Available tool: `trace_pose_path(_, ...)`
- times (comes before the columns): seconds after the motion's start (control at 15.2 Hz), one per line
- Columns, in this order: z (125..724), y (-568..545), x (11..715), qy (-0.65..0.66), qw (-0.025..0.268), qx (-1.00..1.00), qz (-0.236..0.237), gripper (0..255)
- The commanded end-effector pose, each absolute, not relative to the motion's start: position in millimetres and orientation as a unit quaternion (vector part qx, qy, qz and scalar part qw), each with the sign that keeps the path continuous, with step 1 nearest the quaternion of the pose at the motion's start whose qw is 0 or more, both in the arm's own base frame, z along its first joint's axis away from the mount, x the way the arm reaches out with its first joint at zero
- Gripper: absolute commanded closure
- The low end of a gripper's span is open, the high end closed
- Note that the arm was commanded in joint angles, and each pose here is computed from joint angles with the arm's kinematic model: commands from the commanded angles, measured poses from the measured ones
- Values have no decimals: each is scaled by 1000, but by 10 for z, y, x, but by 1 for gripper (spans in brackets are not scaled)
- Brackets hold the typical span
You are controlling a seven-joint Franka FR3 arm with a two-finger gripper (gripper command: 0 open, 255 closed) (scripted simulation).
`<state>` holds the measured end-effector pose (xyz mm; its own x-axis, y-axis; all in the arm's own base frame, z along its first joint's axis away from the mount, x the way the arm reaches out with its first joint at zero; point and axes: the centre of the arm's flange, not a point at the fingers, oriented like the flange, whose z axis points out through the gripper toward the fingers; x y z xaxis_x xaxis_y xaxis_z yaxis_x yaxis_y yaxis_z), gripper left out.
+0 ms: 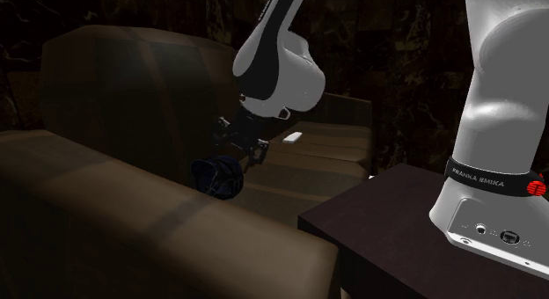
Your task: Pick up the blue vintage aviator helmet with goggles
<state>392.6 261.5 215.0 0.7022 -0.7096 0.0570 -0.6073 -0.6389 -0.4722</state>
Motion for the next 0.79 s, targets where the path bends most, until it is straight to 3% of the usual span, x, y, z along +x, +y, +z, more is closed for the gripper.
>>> trace_pose_path(0.0, 2009, 2763, 4091, 389, 224, -884, -130, 0)
trace_pose_path(0.66, 1550, 2816, 4154, 398, 229, -878, -134, 0)
trace_pose_path(0.73, 1552, 2808, 4154, 398, 229, -878, -134, 255)
